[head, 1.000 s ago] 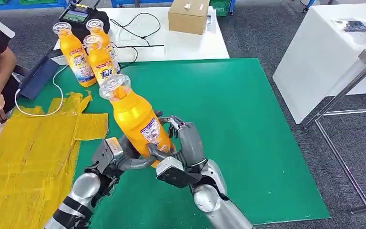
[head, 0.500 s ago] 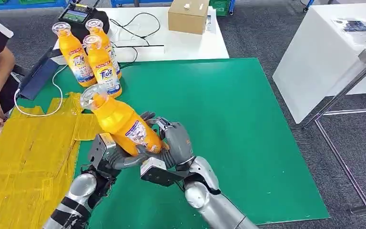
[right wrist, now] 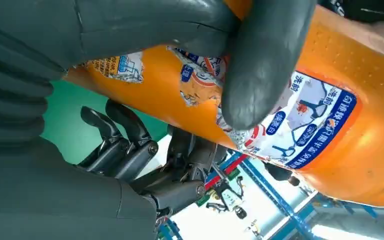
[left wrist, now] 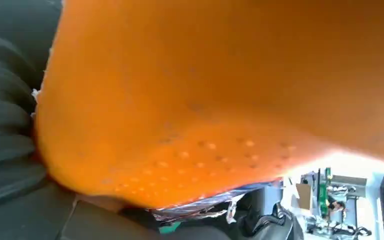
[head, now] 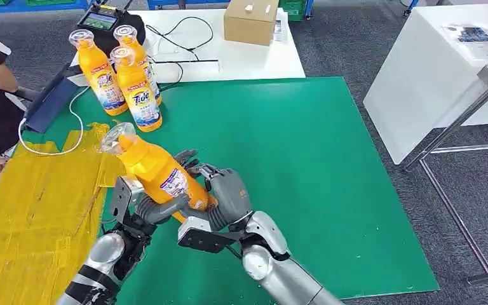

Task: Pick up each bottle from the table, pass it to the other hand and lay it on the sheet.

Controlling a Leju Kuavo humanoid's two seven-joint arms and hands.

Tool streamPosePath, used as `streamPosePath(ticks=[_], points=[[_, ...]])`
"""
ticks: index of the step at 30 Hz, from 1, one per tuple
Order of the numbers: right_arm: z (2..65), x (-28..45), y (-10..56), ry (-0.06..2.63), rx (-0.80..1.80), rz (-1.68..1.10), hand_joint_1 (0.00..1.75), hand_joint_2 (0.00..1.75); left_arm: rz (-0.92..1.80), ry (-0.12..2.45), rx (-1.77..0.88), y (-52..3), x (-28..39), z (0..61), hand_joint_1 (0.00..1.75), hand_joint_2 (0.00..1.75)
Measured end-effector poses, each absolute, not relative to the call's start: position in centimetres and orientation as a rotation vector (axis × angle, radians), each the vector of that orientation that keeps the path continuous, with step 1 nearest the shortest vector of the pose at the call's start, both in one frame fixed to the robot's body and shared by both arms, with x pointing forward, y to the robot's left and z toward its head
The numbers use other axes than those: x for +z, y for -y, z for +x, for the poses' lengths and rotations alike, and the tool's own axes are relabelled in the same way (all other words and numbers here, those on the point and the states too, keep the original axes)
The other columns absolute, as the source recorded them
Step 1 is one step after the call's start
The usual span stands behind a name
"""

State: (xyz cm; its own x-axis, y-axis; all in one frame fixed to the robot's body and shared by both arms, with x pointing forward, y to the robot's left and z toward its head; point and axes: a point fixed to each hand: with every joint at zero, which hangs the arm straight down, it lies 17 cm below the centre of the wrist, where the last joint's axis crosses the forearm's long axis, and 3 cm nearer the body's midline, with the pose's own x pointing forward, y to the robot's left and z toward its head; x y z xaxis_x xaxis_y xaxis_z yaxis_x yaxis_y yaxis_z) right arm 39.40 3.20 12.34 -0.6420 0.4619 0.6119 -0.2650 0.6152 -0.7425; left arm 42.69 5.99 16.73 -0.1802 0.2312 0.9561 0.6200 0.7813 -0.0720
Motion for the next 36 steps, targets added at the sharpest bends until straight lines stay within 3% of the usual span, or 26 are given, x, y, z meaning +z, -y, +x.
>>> streamPosePath(ticks=[23, 24, 25, 26, 36], points=[[39.5, 11.3, -4.3, 1.971, 1.170, -0.174, 1.75, 1.75, -0.659, 1.745, -0.301, -7.5, 16.2, 43.1, 1.75, 1.75], [39.5, 11.4, -4.3, 1.971, 1.169, -0.175, 1.48, 1.75, -0.658, 1.745, -0.299, -7.5, 16.2, 43.1, 1.75, 1.75], [39.5, 11.4, -4.3, 1.974, 1.167, -0.178, 0.12, 1.75, -0.656, 1.745, -0.296, -7.5, 16.2, 43.1, 1.75, 1.75], [39.5, 11.5, -4.3, 1.978, 1.161, -0.183, 0.00, 1.75, -0.653, 1.747, -0.291, -7.5, 16.2, 43.2, 1.75, 1.75], [37.4, 14.9, -2.6, 2.093, 0.927, -0.148, 0.00, 1.75, -0.541, 1.836, -0.283, -8.4, 18.5, 44.6, 1.75, 1.75]])
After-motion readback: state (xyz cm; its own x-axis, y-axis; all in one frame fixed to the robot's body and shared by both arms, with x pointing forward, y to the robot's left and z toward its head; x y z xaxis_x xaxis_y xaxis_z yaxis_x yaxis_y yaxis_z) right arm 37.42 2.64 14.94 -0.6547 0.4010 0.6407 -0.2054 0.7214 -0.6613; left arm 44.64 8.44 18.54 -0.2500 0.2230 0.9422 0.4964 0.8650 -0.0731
